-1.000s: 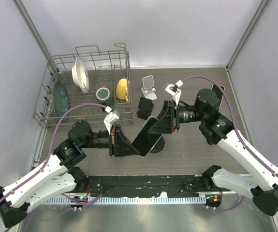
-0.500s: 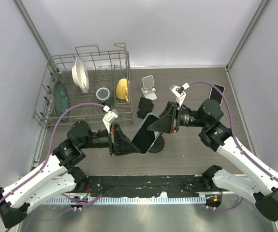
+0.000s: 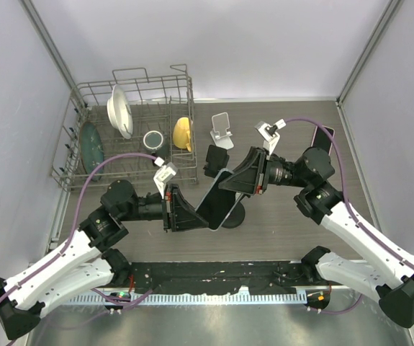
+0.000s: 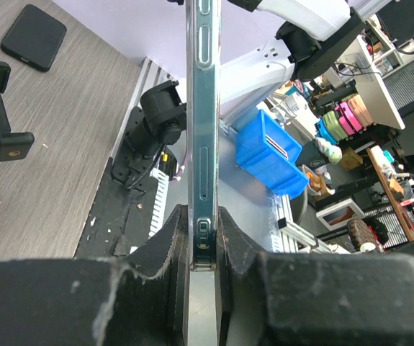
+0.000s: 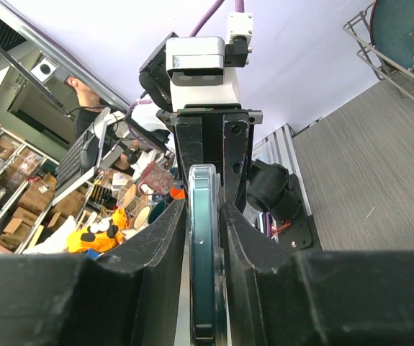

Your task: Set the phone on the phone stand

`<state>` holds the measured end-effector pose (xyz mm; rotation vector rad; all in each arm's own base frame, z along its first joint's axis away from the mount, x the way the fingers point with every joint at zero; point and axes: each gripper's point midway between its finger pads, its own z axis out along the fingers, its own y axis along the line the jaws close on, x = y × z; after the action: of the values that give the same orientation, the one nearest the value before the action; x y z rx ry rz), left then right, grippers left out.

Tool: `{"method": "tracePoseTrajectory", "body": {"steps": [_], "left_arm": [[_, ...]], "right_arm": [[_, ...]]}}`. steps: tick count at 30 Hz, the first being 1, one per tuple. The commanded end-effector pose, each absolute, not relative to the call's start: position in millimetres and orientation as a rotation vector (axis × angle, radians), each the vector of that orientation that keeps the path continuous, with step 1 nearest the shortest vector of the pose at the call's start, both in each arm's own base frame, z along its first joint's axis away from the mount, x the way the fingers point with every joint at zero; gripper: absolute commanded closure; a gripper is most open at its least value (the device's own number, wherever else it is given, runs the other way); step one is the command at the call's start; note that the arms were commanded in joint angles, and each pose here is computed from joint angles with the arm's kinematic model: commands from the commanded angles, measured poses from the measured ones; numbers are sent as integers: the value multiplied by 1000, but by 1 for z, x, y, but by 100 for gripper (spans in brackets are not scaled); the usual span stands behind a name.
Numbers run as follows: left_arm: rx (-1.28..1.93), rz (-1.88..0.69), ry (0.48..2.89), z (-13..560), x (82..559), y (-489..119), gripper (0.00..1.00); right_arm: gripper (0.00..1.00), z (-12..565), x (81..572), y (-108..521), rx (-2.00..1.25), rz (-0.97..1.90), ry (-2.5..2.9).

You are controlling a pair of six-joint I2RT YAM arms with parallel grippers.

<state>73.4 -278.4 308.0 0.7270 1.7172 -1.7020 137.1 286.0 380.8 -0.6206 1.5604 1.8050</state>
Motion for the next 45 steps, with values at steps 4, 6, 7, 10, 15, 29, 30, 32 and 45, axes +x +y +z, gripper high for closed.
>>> {"method": "tracePoseTrajectory", "body": {"steps": [4,6,7,10,15,29,30,32,45], "left_arm": [[767,-1732,1542,349,69,-278,100],[762,-1728,1550,349,70,-278,100],[737,-1712,1552,353,73,-278,100],[638,-1592,1639,348,93,-274,69],[452,-1352,1800,324,126,-257,18],[252,-692,2071,233,158,-295,28],[243,-669,2058,235,159,-299,28],[239,-598,2056,225,162,-307,29],[286,-492,2006,216,178,-356,46]], "right_arm": [[99,394,128,284,-686,1827,1484],[99,395,129,284,-670,1824,1487],[99,396,130,283,-659,1812,1484],[99,395,146,275,-571,1649,1519],[100,391,176,229,-299,1274,1578],[99,417,182,60,223,548,1484],[99,420,181,59,219,549,1478],[99,421,180,59,214,550,1477],[99,398,187,91,89,603,1572]]}}
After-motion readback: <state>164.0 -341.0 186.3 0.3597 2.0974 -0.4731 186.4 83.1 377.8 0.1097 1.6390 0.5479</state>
